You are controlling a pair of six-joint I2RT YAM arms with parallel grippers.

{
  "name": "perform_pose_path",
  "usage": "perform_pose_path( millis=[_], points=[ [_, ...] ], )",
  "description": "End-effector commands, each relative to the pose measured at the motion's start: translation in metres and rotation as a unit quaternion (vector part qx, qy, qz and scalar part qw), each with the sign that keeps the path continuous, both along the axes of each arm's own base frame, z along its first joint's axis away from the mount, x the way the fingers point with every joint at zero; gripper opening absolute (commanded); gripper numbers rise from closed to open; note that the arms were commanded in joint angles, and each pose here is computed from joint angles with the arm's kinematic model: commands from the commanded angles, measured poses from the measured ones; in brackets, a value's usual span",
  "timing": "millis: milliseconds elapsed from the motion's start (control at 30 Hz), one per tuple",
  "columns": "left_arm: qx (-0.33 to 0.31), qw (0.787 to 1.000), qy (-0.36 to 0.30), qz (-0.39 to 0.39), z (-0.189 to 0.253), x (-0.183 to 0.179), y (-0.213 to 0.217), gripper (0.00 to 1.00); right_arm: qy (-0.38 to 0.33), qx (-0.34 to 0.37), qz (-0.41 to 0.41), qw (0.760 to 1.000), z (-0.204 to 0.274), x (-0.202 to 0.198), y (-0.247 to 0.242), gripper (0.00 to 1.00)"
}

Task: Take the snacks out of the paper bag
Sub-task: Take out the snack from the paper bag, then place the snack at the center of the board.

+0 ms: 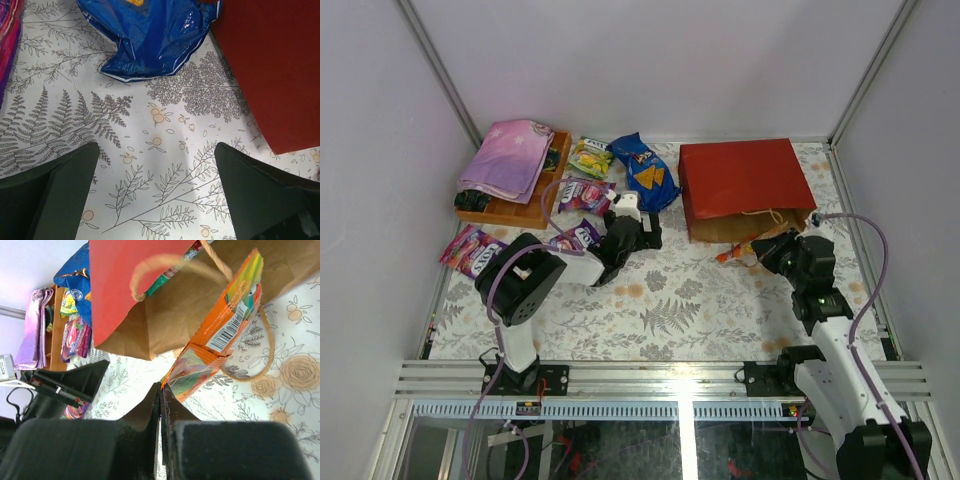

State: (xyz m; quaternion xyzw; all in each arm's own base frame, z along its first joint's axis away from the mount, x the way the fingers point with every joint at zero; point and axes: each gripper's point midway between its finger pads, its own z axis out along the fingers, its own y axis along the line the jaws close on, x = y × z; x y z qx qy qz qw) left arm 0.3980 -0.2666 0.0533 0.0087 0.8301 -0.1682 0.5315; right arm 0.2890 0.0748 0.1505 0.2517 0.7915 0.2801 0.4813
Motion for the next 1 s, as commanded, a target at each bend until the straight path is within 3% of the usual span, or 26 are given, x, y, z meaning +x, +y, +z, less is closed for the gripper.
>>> perform_pose_path(
  millis=[0,267,633,967],
  points=[
    [0.006,1.0,-0.026,0.011,0.012,0.014,-0.003,1.0,0.011,-0.041,0.018,0.999,-0.008,-0.022,-0.003,0.0],
    [0.019,0.999,-0.03,0.008,0.015,0.027,-0.012,1.0,0.027,-0.047,0.033,0.998,-0.025,-0.049,-0.001,0.0],
    [0.04,0.998,-0.038,-0.004,0.025,0.05,-0.026,1.0,0.018,-0.055,0.054,0.997,-0.018,-0.053,0.003,0.0],
    [-0.004,0.998,-0.055,0.019,0.064,0.027,-0.006,1.0,-0.002,-0.067,0.112,0.992,-0.014,-0.059,0.029,0.0]
  ],
)
